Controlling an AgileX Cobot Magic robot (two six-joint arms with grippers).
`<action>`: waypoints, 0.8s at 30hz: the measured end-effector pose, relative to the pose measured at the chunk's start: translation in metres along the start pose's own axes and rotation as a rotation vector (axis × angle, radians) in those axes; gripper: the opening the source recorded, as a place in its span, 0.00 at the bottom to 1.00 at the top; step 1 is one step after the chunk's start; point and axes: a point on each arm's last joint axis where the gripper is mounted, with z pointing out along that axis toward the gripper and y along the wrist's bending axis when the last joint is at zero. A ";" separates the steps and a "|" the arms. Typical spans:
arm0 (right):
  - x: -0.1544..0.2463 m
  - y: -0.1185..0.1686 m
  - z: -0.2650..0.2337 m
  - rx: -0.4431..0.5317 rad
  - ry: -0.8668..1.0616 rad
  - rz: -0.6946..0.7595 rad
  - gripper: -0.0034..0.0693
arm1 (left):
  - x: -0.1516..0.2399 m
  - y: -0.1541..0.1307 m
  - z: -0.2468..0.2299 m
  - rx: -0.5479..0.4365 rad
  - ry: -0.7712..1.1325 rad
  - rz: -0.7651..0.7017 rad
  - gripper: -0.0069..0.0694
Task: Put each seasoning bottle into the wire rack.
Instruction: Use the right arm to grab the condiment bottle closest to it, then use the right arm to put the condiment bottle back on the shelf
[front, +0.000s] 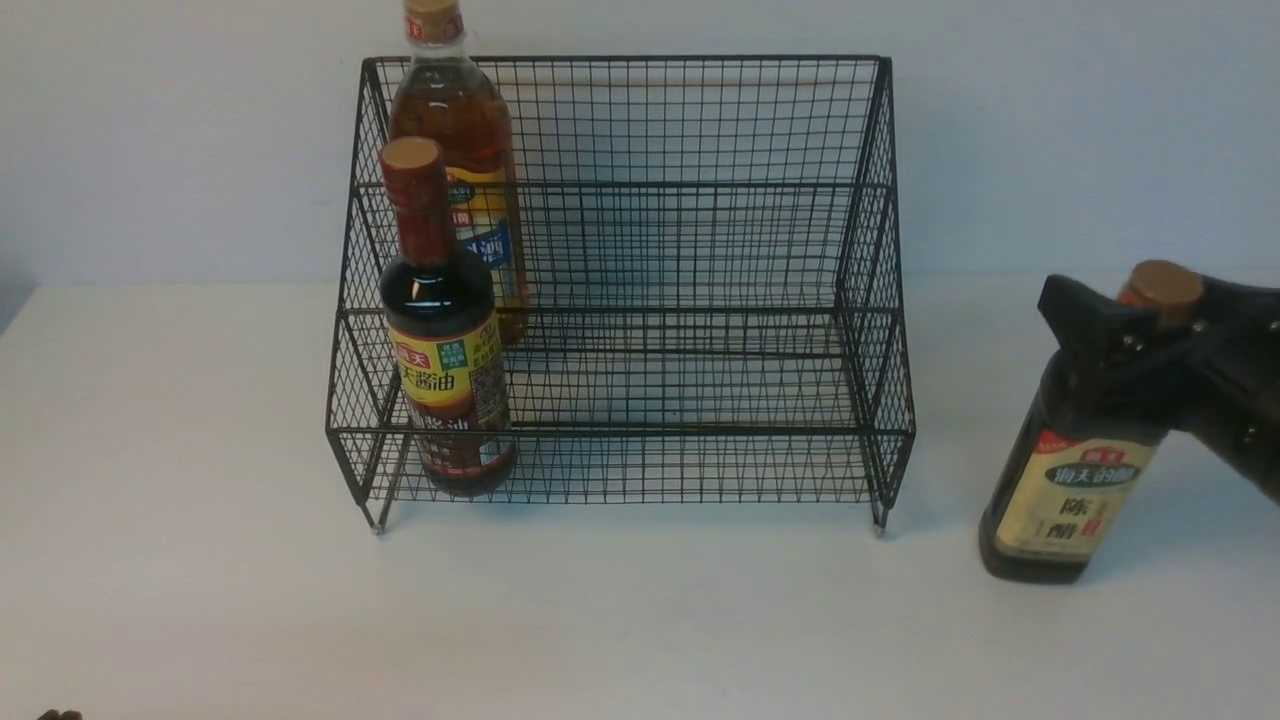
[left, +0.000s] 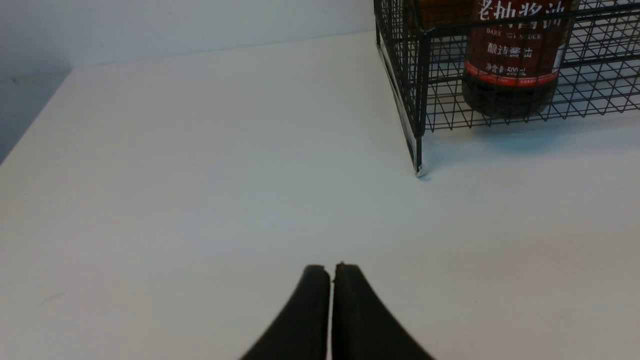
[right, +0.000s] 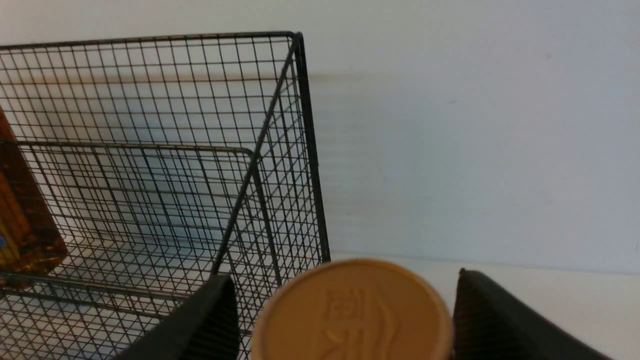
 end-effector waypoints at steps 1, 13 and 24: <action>0.001 0.000 0.001 0.003 0.005 0.001 0.62 | 0.000 0.000 0.000 0.000 0.000 0.000 0.08; -0.030 0.008 -0.011 -0.026 0.028 -0.101 0.48 | 0.000 0.000 0.000 0.000 0.000 -0.001 0.08; -0.141 0.050 -0.005 -0.152 -0.170 -0.120 0.48 | 0.000 0.000 0.000 0.000 0.000 -0.001 0.08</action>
